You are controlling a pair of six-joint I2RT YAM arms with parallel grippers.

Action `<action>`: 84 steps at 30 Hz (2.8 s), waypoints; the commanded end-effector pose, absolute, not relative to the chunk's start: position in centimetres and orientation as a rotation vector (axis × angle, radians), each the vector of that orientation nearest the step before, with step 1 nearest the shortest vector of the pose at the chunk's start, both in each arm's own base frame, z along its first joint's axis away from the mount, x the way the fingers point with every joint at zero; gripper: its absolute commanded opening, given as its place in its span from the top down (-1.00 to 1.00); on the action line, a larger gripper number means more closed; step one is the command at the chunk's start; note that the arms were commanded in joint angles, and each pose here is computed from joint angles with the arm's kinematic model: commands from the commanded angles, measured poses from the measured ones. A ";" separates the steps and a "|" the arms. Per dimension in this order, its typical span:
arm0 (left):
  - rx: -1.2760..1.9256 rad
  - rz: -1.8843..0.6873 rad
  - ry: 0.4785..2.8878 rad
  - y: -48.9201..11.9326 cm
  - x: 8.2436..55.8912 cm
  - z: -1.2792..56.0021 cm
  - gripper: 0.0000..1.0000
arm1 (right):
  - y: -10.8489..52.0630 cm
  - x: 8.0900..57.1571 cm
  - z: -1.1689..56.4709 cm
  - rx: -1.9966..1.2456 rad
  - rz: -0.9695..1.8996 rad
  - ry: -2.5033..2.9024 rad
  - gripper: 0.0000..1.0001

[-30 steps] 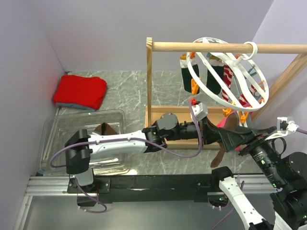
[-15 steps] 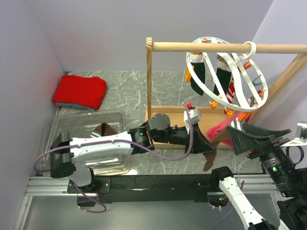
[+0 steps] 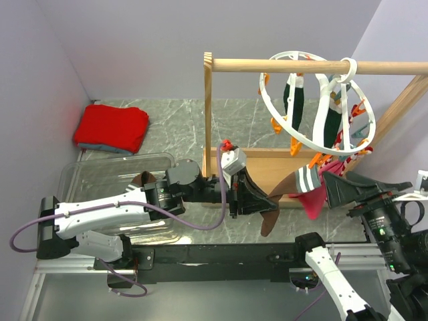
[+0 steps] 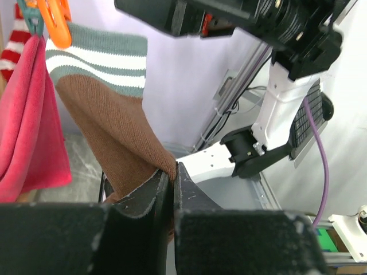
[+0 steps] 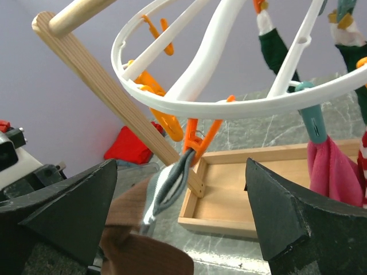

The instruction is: Remove the socks clipped to the hanger

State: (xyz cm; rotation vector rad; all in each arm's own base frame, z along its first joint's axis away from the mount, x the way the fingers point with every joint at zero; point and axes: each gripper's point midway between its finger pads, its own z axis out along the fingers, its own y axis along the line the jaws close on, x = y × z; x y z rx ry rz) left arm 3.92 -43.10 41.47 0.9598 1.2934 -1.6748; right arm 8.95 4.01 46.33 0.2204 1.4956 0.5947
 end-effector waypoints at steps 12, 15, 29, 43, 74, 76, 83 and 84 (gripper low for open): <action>1.031 -1.744 1.379 -45.1 2.9 39.0 0.87 | 6.6 15.4 43.2 0.188 0.587 1.707 -0.72; 1.042 -1.738 1.401 -45.5 2.9 38.5 0.88 | 5.8 15.8 42.8 0.214 0.538 1.711 -0.70; 1.038 -1.772 1.429 -46.0 2.6 38.0 0.88 | 4.8 16.7 41.8 0.236 0.452 1.741 -0.32; 1.017 -1.766 1.475 -46.0 2.8 36.7 0.92 | 5.0 17.5 40.9 0.229 0.449 1.756 0.55; -0.089 -1.117 1.897 -23.2 19.3 25.5 0.98 | 5.3 17.4 39.9 0.216 0.475 1.720 1.00; -0.212 -1.010 1.849 -19.7 20.4 26.2 0.98 | 5.5 17.2 40.0 0.211 0.490 1.713 1.00; -0.477 -0.610 1.893 -12.2 23.1 24.4 0.98 | 5.5 17.2 40.0 0.210 0.490 1.710 1.00; -0.506 -0.573 1.898 -11.6 23.4 24.5 0.98 | 5.5 17.2 40.0 0.209 0.488 1.713 1.00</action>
